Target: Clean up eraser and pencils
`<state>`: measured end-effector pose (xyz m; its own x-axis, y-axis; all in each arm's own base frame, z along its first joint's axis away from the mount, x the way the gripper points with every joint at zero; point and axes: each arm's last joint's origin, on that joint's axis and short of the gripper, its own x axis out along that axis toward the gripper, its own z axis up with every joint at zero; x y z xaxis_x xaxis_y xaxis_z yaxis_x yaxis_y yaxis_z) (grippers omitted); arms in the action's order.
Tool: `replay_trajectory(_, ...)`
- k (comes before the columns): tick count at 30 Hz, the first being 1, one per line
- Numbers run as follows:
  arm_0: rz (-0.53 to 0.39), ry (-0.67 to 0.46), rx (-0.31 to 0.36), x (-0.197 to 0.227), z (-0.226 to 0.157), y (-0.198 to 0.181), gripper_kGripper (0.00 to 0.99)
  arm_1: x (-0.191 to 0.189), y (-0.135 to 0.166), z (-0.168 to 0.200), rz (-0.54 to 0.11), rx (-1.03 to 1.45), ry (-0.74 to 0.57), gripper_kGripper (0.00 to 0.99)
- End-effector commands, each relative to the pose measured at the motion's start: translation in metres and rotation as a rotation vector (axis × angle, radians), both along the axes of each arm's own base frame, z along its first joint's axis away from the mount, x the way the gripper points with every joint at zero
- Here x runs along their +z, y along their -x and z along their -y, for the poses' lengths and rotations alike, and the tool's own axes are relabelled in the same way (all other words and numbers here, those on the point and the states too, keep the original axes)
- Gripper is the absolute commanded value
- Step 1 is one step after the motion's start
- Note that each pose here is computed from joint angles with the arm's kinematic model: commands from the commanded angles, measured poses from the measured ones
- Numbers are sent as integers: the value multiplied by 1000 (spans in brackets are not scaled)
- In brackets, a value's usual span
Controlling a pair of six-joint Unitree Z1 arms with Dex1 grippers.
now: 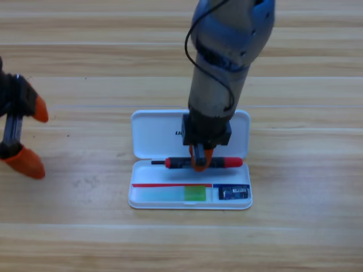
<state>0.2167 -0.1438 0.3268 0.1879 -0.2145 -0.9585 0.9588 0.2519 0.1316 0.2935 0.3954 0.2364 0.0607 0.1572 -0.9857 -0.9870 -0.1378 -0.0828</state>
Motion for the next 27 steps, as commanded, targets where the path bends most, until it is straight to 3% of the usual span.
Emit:
replay_trajectory(1, -44, -14, 10, -18, -4, -2, 988, -45, 7, -18, -40, 15, 86, 0)
replay_trajectory(6, -49, -18, 10, -22, -4, -1, 988, -44, 6, -18, -36, 3, 88, 0)
replay_trajectory(7, -50, -18, 10, -24, -4, -1, 988, -44, 6, -18, -35, -1, 86, 92)
replay_trajectory(12, -53, -20, 10, -25, -4, -1, 988, -34, 7, -17, -26, -27, 67, 782)
replay_trajectory(13, -53, -20, 10, -26, -4, -1, 988, -28, 8, -16, -22, -32, 59, 825)
replay_trajectory(18, -54, -21, 10, -28, -4, -1, 989, 22, 22, 1, -13, -46, -28, 911)
replay_trajectory(23, -16, 3, 21, -25, -3, -6, 973, 104, 64, 48, -77, -21, -224, 943)
replay_trajectory(25, 18, 25, 41, -20, -5, -15, 922, 132, 84, 72, -96, -17, -330, 943)
replay_trajectory(27, 35, 52, 59, -14, -5, -26, 805, 152, 102, 98, -93, -36, -441, 946)
